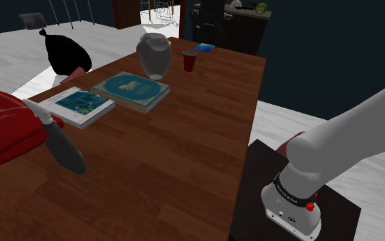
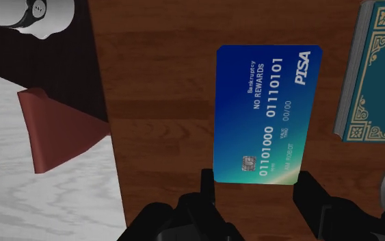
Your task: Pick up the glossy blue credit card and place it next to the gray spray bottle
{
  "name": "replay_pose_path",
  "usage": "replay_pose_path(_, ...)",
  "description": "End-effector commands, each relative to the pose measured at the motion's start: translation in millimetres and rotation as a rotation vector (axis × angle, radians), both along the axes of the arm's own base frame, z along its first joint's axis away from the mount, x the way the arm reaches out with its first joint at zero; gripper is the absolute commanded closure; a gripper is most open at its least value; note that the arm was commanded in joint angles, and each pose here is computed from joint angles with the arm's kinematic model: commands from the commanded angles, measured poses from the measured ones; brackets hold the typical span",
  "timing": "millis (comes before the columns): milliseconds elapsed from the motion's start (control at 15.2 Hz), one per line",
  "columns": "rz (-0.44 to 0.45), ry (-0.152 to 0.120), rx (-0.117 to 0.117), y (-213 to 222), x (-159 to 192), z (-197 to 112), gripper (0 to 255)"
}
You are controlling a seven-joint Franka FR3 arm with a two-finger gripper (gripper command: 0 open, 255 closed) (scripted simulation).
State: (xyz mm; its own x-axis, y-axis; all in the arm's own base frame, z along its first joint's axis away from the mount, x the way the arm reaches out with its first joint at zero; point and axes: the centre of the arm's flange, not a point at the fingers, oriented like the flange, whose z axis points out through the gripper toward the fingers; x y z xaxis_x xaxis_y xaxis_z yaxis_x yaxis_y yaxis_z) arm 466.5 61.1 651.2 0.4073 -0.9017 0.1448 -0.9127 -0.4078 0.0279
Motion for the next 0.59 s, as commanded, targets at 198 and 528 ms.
replay_pose_path(198,-0.001,0.0,0.0,63,-10,1,255)
replay_pose_path(528,-0.001,0.0,0.0,128,-19,1,255)
